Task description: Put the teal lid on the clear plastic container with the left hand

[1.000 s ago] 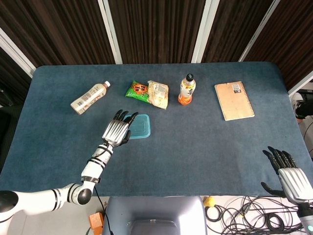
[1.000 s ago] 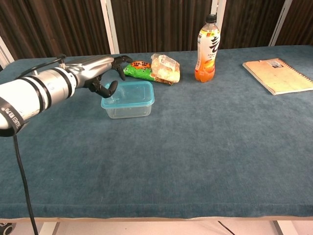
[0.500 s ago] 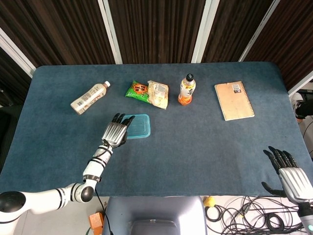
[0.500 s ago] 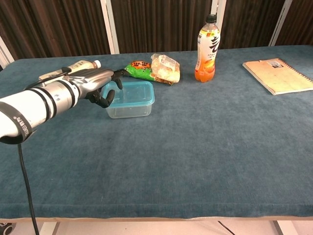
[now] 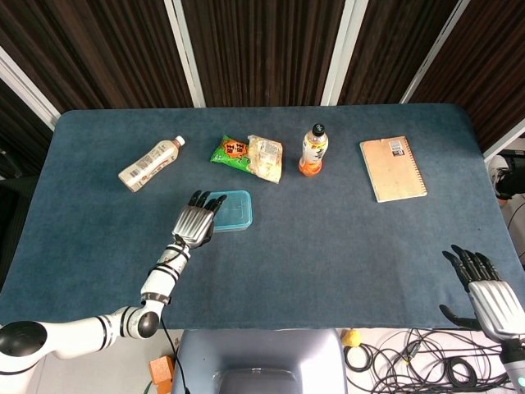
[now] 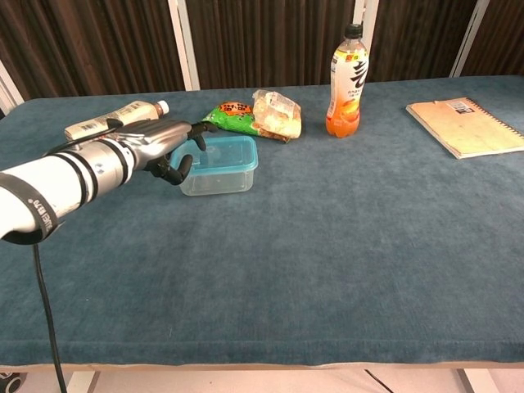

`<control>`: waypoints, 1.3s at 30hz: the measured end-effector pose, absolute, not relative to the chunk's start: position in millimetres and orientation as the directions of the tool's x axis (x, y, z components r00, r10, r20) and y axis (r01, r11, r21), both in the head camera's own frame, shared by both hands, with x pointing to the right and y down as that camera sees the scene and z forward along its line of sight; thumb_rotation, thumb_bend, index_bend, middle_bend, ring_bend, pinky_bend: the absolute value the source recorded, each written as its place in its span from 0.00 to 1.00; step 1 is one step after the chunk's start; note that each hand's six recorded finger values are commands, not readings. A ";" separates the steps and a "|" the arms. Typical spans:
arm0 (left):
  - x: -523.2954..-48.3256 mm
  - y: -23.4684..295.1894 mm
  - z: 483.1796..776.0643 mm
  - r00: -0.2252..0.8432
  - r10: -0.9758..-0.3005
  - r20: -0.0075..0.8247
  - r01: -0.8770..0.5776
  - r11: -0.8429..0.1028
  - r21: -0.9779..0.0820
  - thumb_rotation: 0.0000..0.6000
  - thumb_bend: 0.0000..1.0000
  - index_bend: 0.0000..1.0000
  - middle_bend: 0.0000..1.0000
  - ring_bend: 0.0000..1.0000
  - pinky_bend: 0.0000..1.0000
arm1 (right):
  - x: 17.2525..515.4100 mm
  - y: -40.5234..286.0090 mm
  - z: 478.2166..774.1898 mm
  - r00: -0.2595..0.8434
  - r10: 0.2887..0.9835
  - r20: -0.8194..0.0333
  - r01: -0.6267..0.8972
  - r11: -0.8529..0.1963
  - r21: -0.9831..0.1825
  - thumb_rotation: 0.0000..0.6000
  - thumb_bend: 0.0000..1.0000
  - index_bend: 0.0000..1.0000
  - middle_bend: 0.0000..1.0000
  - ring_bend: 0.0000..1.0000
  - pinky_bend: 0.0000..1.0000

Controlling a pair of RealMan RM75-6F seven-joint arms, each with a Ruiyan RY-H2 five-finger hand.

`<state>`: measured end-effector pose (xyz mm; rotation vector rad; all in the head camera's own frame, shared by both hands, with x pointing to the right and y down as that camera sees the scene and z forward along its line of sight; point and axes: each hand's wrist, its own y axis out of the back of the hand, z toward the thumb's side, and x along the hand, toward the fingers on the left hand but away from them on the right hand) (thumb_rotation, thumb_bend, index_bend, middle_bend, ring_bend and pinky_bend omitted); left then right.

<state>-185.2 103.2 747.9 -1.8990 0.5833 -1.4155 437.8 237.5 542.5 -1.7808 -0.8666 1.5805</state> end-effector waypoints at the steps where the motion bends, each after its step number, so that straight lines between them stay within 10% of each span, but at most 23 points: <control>1: -184.9 103.7 748.0 0.307 -0.702 0.643 0.049 -0.663 -0.747 1.00 0.76 0.00 0.26 0.08 0.00 | 437.7 237.5 542.7 0.079 0.794 -0.603 0.081 -0.608 -0.790 1.00 0.18 0.00 0.00 0.00 0.02; 39: -191.0 119.4 760.0 0.297 -0.649 0.700 0.106 -0.707 -0.700 1.00 0.77 0.00 0.31 0.10 0.00 | 434.6 238.3 545.5 0.083 0.789 -0.609 0.070 -0.615 -0.786 1.00 0.18 0.00 0.00 0.00 0.02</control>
